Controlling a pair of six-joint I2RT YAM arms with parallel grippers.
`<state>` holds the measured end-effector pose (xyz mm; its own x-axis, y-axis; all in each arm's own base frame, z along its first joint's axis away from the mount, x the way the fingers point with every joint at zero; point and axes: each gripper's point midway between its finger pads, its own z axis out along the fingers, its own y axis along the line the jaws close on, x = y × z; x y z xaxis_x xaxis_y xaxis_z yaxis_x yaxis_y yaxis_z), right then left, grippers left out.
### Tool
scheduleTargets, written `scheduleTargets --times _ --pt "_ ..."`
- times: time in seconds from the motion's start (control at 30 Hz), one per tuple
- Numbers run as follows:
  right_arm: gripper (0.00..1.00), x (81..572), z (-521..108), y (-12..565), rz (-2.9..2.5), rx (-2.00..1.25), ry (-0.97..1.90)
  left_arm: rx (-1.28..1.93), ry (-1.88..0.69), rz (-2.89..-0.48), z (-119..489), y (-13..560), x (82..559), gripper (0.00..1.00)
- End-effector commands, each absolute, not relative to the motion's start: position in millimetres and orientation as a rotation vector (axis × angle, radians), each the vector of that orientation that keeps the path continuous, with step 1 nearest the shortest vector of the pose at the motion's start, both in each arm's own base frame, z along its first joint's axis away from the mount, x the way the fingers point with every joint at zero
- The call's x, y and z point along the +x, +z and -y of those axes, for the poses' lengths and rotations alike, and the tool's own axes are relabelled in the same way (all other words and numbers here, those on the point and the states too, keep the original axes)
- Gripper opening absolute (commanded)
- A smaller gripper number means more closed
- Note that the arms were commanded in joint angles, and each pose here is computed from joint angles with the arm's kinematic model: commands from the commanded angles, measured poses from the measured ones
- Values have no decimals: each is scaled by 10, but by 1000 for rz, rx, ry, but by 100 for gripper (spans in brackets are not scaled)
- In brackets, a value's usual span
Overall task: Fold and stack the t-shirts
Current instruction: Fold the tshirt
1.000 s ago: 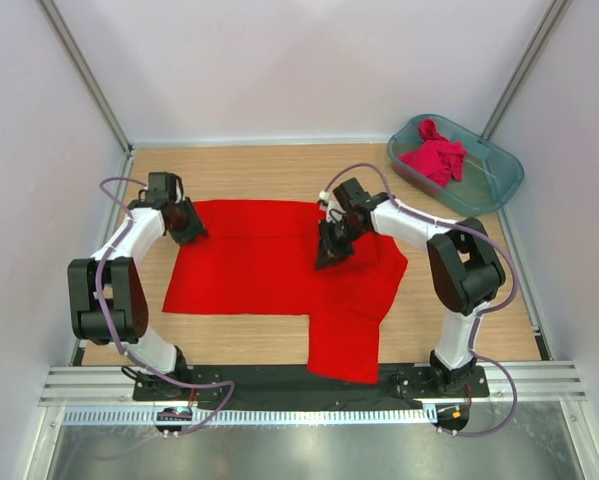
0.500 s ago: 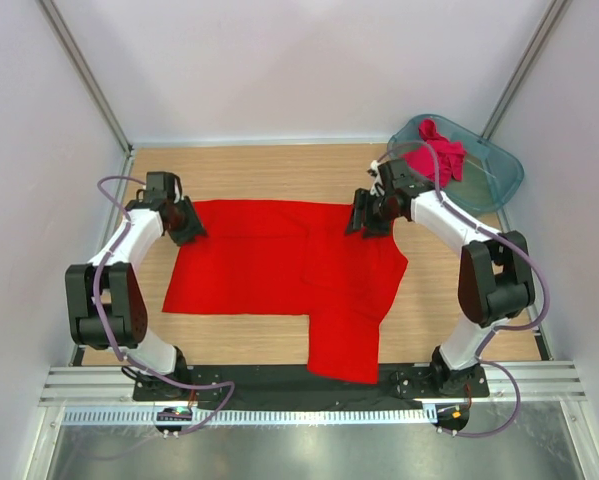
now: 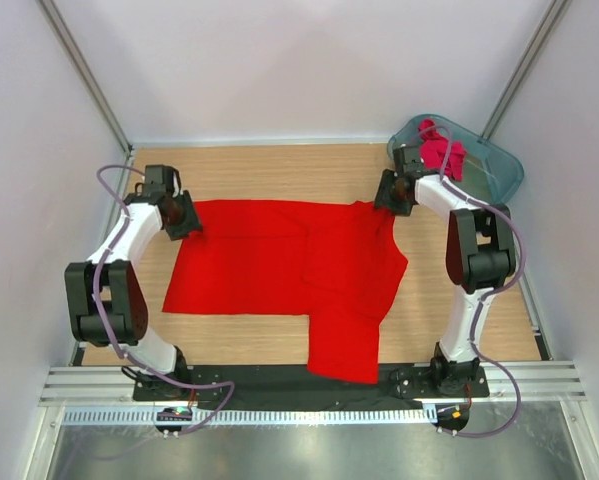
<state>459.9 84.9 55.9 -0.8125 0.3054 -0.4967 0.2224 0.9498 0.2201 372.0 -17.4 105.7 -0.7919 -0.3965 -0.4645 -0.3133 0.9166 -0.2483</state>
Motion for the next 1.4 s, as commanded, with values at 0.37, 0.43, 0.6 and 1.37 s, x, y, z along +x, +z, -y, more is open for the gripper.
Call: scheduleTargets --times 0.37,0.43,0.6,1.37 --pt "48 5232 -754 604 -2415 360 92 -426 -170 -2545 95 1212 3935 53" --pt "48 5235 -708 618 -2411 344 83 -426 -182 -2565 84 1143 4050 58" --pt "45 5237 -676 505 -2452 382 161 -426 -277 -2508 -80 1228 4555 64" --pt "14 5233 -874 431 -2465 351 333 -527 -386 -2587 -188 423 4978 34"
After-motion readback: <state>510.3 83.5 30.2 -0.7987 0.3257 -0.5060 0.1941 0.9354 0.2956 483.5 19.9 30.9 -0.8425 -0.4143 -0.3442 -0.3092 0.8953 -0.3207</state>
